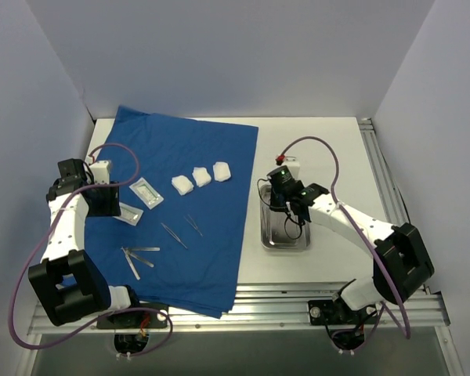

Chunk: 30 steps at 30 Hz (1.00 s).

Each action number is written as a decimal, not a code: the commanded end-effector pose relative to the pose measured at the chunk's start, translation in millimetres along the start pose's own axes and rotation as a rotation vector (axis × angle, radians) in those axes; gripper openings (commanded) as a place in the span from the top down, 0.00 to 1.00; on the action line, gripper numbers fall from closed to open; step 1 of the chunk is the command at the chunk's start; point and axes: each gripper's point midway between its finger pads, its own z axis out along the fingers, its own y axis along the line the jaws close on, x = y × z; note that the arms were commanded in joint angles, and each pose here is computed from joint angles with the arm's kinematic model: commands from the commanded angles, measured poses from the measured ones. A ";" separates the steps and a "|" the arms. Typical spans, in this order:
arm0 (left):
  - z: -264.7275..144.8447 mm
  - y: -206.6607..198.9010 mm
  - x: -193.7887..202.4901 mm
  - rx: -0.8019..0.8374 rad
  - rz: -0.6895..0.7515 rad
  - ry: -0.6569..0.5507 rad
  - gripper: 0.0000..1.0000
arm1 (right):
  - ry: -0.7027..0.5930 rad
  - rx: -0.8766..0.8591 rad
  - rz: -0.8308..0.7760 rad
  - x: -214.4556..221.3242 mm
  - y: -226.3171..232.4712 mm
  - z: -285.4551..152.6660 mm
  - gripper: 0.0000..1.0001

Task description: Prepare the surgical pack

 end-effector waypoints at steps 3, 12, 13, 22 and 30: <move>-4.6 0.7 -14.1 0.003 0.017 -0.050 0.36 | 0.084 0.124 0.015 30.3 -46.8 12.8 0.98; -6.0 0.5 -13.5 0.001 0.017 -0.051 0.36 | 0.170 0.158 -0.013 63.2 -54.1 44.2 1.00; -5.2 0.6 -13.1 0.001 0.017 -0.049 0.36 | 0.176 0.158 -0.014 66.1 -54.5 46.0 1.00; -3.9 1.2 -13.5 0.000 0.016 -0.047 0.36 | 0.199 0.137 -0.007 77.3 -50.6 57.2 1.00; -4.6 1.0 -14.0 -0.001 0.018 -0.049 0.36 | 0.203 0.060 0.038 74.0 -29.9 60.2 1.00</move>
